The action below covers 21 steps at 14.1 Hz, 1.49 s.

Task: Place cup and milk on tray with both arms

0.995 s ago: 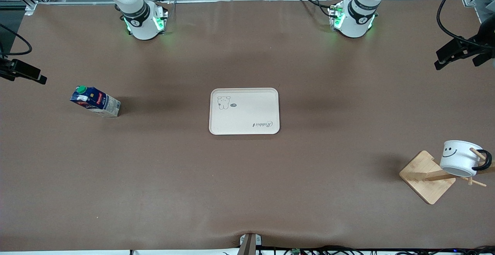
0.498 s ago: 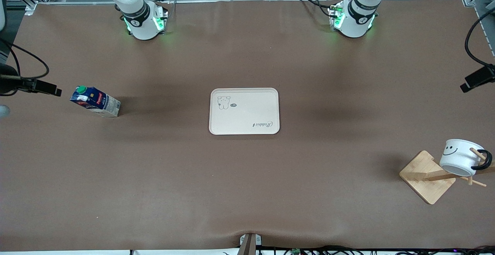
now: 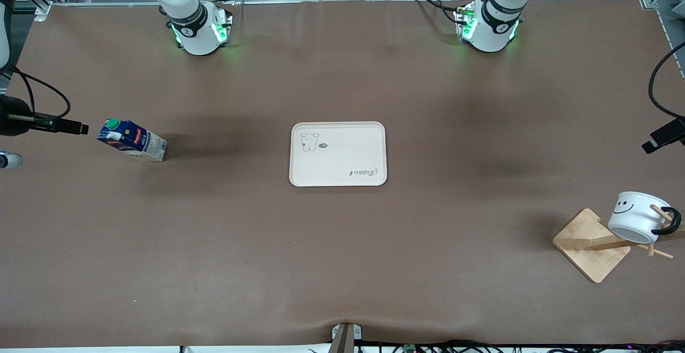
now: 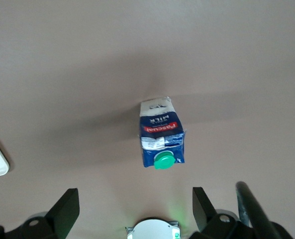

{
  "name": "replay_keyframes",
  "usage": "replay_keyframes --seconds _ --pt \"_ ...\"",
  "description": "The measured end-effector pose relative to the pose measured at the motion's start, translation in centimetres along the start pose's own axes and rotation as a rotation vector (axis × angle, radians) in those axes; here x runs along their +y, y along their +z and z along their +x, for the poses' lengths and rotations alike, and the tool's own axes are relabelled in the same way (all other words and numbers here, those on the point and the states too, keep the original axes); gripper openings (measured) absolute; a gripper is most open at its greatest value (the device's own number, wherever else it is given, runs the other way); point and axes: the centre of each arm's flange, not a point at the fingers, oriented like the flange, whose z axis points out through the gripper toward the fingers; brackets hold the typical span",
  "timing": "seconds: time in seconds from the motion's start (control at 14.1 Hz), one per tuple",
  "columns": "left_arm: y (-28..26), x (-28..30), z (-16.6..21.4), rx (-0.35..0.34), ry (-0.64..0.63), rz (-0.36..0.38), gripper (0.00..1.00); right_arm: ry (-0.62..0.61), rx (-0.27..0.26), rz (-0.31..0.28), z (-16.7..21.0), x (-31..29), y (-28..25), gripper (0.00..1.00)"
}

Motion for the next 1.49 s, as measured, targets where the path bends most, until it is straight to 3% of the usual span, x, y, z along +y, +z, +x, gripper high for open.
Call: replay_keyframes --seconds 0.36,0.5,0.71,1.0,1.28,1.49 --pt "3.7 -0.4 -0.6 0.123 0.074 -0.050 1.00 -0.005 0.015 0.005 1.1 0.7 4.8 1.00" --pt "5.1 -0.8 -0.5 0.146 0.097 -0.083 1.00 -0.037 0.059 0.010 0.7 1.0 6.9 1.00" --pt "7.3 -1.5 -0.1 0.172 0.139 -0.114 1.00 -0.056 0.069 0.019 -0.9 1.3 9.8 1.00" --pt "10.2 -3.0 0.4 0.209 0.160 -0.153 0.97 -0.086 0.124 0.019 -2.2 1.9 13.8 1.00" --pt "12.2 -3.7 0.9 0.244 0.195 -0.149 0.85 -0.105 0.145 0.023 -2.6 4.8 15.9 1.00" --pt "12.7 -3.5 1.1 0.243 0.209 -0.151 0.53 -0.102 0.132 0.027 -2.9 5.1 16.7 1.00"
